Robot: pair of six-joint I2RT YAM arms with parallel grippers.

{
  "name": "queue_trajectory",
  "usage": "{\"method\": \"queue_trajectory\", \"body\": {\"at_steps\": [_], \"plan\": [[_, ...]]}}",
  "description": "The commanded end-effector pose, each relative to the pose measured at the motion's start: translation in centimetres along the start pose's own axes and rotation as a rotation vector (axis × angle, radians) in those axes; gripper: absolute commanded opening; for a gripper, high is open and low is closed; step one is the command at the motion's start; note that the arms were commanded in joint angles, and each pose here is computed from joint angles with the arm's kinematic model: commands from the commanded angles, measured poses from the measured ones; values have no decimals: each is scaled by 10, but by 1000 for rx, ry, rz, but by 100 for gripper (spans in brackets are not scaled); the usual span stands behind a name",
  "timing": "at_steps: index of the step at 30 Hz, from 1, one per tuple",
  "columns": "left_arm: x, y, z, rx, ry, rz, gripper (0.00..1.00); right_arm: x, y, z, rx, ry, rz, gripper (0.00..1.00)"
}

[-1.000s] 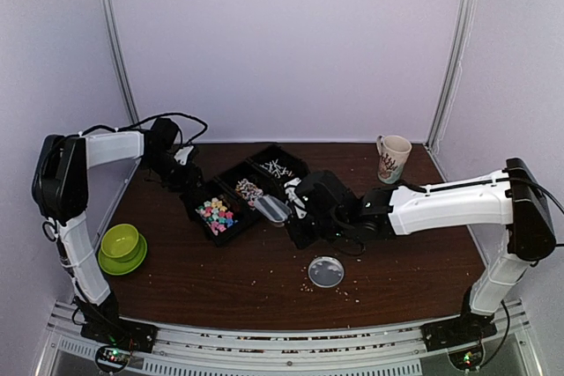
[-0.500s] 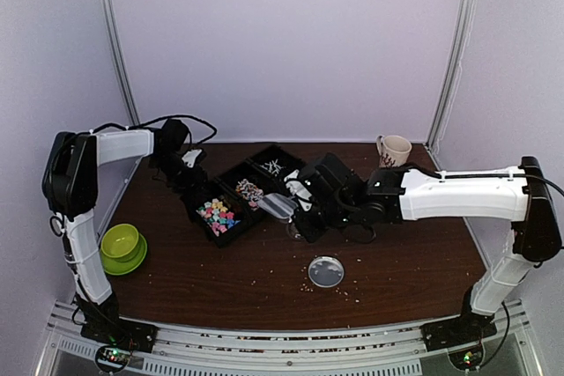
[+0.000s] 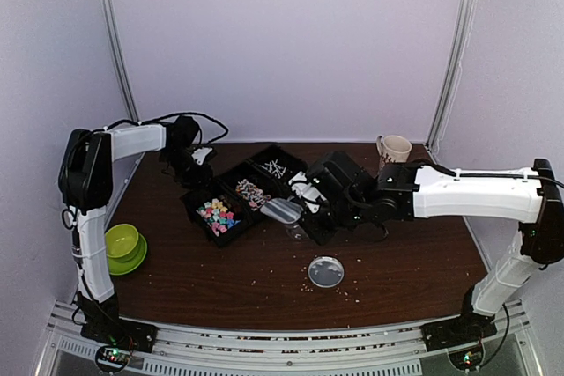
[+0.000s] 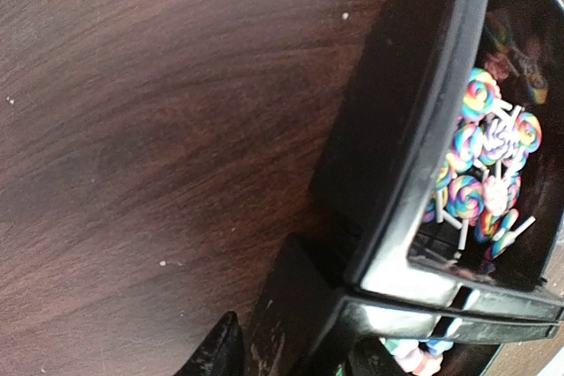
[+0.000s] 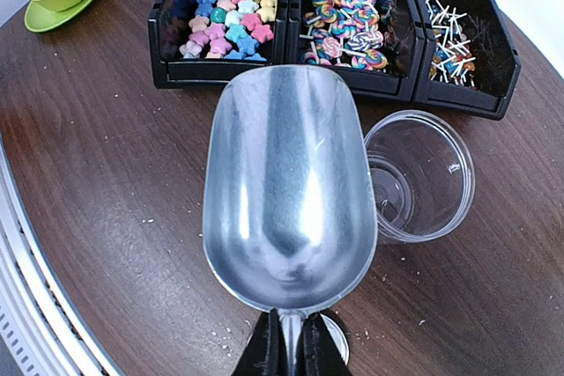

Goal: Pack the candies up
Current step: Move the plate to the center of the board, then pick up the plate from the center of the board.

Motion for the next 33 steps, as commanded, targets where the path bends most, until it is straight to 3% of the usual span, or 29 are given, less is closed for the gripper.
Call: {"method": "queue_trajectory", "body": {"at_steps": [1, 7, 25, 33], "plan": [[0, 3, -2, 5, 14, 36, 37, -3, 4, -15, -36, 12, -3, 0], [1, 1, 0, 24, 23, 48, 28, -3, 5, -20, -24, 19, -22, 0], [4, -1, 10, 74, 23, 56, 27, -3, 6, -32, -31, 39, -39, 0], [3, -2, 13, 84, 13, 54, 17, -2, 5, -30, -24, 44, -42, 0]]}}
Point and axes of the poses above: each gripper's point midway between its finger pads, its own z axis out along the fingers, its own x axis along the line the jaws close on, y = z × x, the point moved 4 cm from there along -z, back along the fingers, and after that the axes turned 7 degrees about -z, right-handed, at the moved point
